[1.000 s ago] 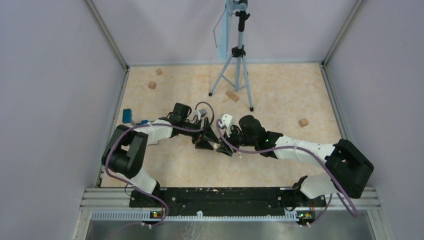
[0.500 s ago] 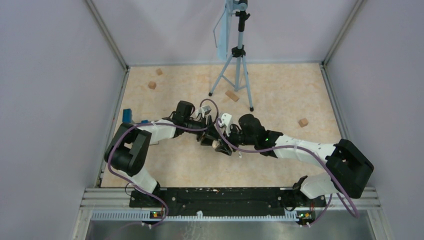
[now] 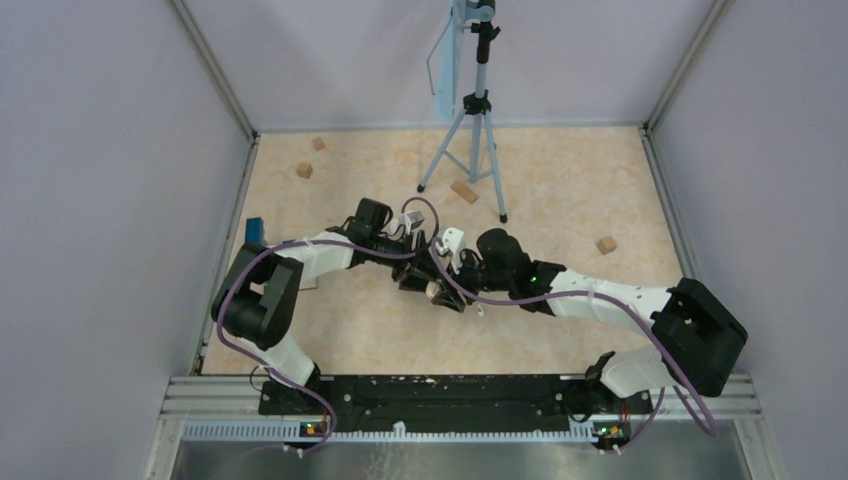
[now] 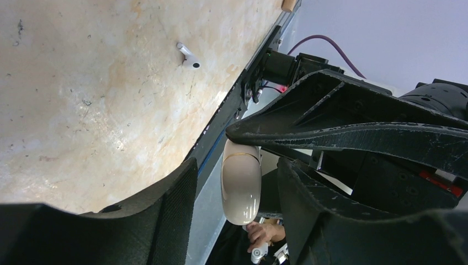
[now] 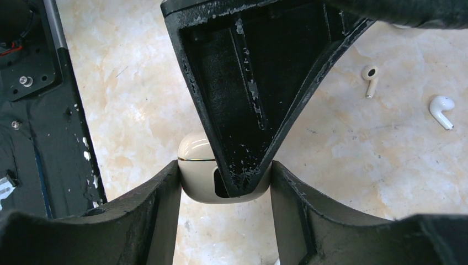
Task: Insert the wireless bluetooth earbuds into the charging case
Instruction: Pass from the right arm to the left
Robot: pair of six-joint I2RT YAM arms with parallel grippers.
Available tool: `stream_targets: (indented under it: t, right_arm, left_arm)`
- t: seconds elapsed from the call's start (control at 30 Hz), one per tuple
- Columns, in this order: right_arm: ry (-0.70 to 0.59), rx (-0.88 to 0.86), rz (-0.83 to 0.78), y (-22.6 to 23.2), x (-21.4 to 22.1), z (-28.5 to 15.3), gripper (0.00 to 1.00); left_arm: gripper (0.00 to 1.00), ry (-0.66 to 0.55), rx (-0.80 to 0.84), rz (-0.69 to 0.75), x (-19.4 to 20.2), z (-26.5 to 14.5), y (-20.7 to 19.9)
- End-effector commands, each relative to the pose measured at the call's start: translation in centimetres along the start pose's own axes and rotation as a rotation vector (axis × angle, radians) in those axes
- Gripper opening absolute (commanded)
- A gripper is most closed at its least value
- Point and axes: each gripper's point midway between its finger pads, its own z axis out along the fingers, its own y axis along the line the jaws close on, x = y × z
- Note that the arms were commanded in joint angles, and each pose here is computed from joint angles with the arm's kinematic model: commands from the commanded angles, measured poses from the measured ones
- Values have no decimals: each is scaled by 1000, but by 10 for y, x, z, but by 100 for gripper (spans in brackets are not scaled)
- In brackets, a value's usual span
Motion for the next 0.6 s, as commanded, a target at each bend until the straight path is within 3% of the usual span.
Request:
stream_targets:
  t: [0.0,0.43,0.57]
  right_arm:
    - [-39,-12,-44,3,-19,2,50]
    - [-21,4,-47,0,-13,2,50]
    - [-9,19,-10,-2,-14,3,60]
  left_arm:
    - [58,-11,14,55,-3,-3,-13]
    - [23,-6,20,44,0,-3,-11]
    - [7,-11,25,46,-1,-4,-14]
